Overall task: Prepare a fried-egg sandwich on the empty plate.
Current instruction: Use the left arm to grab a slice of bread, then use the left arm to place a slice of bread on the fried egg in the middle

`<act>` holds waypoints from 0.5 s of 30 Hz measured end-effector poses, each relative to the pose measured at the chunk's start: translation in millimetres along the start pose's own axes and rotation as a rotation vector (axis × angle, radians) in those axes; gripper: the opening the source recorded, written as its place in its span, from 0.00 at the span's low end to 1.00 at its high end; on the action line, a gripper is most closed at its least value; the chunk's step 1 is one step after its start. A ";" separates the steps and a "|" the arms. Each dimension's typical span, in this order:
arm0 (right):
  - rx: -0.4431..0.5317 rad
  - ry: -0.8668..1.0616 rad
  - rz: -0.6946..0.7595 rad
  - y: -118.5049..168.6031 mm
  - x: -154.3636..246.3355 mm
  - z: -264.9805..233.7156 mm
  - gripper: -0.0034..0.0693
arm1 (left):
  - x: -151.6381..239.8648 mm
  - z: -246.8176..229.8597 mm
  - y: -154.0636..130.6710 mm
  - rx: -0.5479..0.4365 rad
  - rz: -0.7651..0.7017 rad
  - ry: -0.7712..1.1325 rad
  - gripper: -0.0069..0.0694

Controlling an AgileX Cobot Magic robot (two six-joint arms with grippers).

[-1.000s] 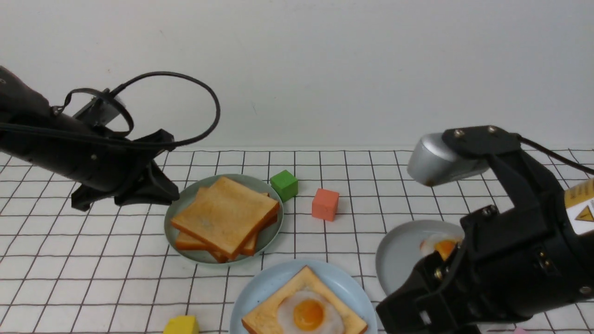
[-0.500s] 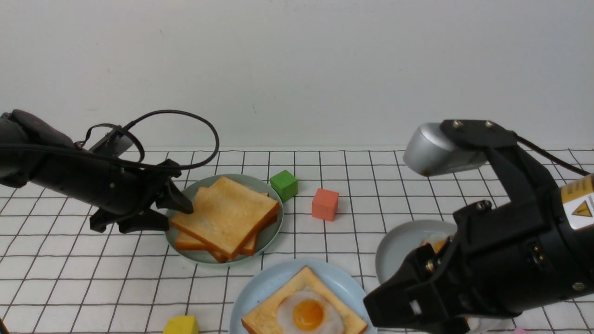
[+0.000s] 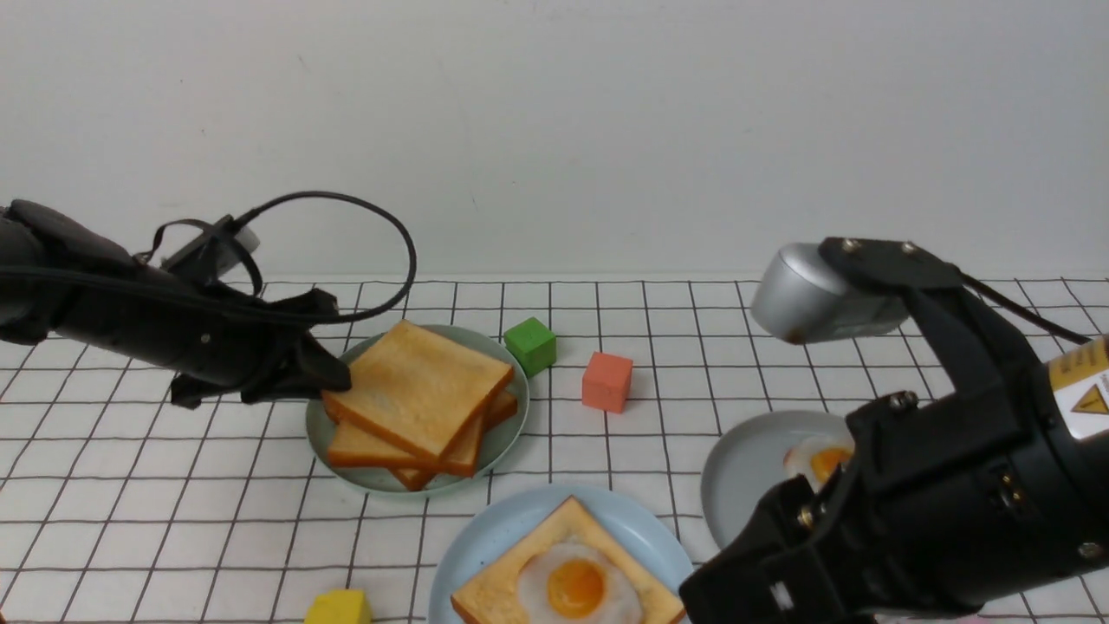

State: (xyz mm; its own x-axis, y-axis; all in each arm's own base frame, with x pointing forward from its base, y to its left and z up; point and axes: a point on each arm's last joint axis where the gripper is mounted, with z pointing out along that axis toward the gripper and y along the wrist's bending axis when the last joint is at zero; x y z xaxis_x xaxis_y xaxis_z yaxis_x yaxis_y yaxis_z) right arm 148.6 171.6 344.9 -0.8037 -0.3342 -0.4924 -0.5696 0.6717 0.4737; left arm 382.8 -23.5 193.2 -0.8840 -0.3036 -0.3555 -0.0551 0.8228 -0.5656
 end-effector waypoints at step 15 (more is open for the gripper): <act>-0.060 -0.038 -0.038 15.7 20.7 -38.8 0.63 | 96.0 -33.0 -123.2 0.341 0.550 0.186 0.14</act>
State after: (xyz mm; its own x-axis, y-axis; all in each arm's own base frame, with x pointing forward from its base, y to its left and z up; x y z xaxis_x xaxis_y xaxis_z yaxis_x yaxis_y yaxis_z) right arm 116.3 149.6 370.5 -0.7747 -0.3331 -0.5376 -0.6100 0.6179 0.4961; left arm 289.4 -138.2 253.3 -0.8085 0.2295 -0.5419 0.5485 0.6272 -0.5529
